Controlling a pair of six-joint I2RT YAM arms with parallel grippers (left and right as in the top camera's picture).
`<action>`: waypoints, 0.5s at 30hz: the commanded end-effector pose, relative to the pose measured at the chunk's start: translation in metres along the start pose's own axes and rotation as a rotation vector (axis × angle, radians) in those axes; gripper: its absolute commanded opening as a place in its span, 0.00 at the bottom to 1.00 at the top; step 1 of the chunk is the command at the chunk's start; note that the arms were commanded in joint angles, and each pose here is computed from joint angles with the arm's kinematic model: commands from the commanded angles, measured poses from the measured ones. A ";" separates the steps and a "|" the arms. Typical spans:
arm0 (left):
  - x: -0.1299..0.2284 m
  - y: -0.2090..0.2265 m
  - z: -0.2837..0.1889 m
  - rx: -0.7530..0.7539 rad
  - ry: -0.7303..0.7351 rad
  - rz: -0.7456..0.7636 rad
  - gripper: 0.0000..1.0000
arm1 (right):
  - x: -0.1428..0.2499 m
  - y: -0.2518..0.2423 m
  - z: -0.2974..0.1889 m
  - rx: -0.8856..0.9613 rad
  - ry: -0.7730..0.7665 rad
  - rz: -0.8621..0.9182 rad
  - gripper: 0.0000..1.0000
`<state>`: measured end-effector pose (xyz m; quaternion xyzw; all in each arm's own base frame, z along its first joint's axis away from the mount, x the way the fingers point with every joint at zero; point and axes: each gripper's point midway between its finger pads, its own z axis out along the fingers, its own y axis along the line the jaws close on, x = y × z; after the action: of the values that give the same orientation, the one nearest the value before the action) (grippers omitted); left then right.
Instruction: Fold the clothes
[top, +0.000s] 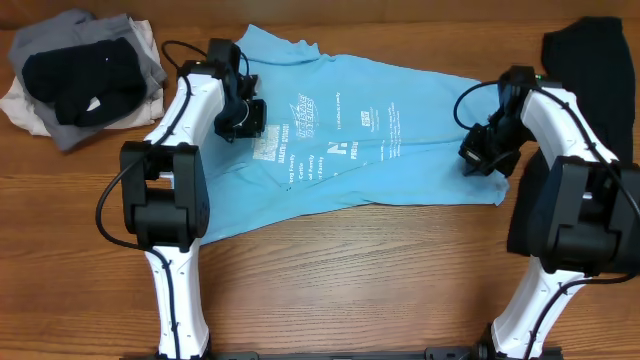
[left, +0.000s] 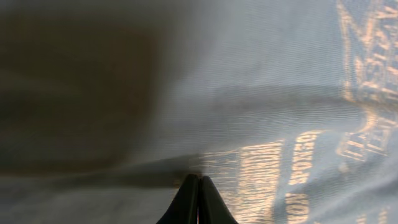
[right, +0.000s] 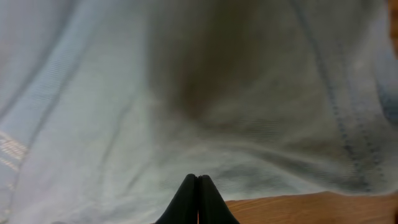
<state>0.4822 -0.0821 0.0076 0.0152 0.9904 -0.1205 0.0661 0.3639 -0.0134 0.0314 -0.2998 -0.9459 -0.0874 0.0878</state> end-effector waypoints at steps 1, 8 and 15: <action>-0.003 0.011 -0.001 -0.033 -0.012 -0.016 0.04 | 0.003 -0.013 0.005 0.037 0.011 0.040 0.04; -0.003 0.028 0.006 -0.084 -0.007 -0.031 0.04 | -0.002 -0.053 0.017 0.209 -0.043 0.141 0.04; 0.008 0.044 0.027 -0.088 0.050 -0.067 0.04 | 0.003 -0.081 0.043 0.209 -0.016 0.214 0.04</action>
<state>0.4875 -0.0630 0.0026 0.0015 0.9926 -0.0982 0.0717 0.3338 -0.0506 -0.0005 -0.3649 -0.9263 -0.0094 0.0936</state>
